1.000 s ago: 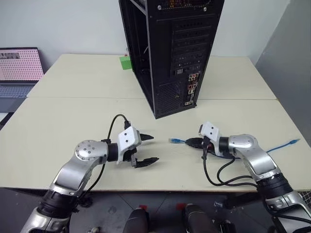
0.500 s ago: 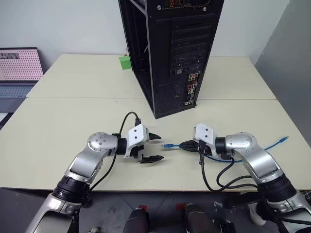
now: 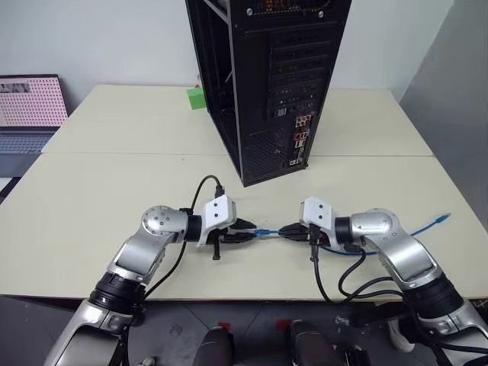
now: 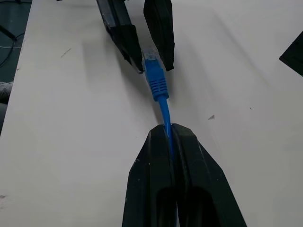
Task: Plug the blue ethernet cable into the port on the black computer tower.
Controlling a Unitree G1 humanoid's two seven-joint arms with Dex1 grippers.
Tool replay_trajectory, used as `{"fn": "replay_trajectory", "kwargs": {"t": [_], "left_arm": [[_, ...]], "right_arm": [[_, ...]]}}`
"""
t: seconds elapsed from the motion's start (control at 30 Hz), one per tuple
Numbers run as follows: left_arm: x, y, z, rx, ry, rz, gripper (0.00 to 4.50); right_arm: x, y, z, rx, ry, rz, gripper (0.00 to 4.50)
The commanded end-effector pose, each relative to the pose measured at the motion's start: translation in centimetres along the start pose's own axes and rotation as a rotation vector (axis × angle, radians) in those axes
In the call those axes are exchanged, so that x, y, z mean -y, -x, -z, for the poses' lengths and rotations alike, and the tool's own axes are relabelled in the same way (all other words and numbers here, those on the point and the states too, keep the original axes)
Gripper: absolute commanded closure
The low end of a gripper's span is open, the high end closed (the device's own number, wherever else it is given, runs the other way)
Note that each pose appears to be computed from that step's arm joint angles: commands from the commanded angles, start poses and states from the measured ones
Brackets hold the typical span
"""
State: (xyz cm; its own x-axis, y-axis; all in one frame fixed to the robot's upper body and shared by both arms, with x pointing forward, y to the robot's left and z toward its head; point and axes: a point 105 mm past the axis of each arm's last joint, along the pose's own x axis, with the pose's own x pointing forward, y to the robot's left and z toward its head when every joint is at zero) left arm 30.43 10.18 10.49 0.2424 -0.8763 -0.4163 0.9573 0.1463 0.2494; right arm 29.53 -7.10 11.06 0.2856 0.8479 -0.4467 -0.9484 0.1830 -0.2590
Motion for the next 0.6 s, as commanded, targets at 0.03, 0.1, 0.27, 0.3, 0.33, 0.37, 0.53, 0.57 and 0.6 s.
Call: {"fn": "replay_trajectory", "kwargs": {"t": [0.03, 0.1, 0.27, 0.3, 0.33, 0.37, 0.53, 0.57, 0.6], "left_arm": [[-0.2, -0.2, -0.6, 0.008, -0.052, -0.005, 4.22], [-0.3, -0.2, -0.6, 0.007, -0.055, -0.007, 4.22], [-0.3, 0.0, -0.3, -0.002, -0.079, -0.012, 4.22], [-0.2, 0.0, -0.3, 0.000, -0.080, -0.011, 4.22], [-0.2, 0.0, -0.3, 0.002, -0.085, -0.009, 4.22], [-0.1, 0.0, -0.4, 0.006, -0.090, -0.008, 4.22], [-0.2, 0.3, -0.9, 0.028, -0.115, -0.029, 4.22], [-0.2, 0.3, -0.9, 0.033, -0.121, -0.038, 4.22], [-0.3, 0.4, -1.0, 0.038, -0.128, -0.045, 4.22]], "right_arm": [[0.0, 0.1, -1.9, 0.043, 0.061, -0.011, 4.50], [0.0, 0.1, -1.9, 0.043, 0.061, -0.012, 4.50], [-0.1, 0.0, -1.8, 0.026, 0.066, -0.030, 4.50], [0.0, 0.0, -1.7, 0.025, 0.067, -0.026, 4.26], [0.0, 0.1, -1.7, 0.024, 0.068, -0.028, 4.01], [0.1, 0.1, -1.7, 0.023, 0.070, -0.029, 3.96], [0.3, 0.9, -1.8, 0.018, 0.072, -0.039, 2.90], [0.3, 1.2, -1.8, 0.015, 0.069, -0.044, 2.69], [0.3, 1.6, -1.7, 0.012, 0.066, -0.050, 2.48]]}}
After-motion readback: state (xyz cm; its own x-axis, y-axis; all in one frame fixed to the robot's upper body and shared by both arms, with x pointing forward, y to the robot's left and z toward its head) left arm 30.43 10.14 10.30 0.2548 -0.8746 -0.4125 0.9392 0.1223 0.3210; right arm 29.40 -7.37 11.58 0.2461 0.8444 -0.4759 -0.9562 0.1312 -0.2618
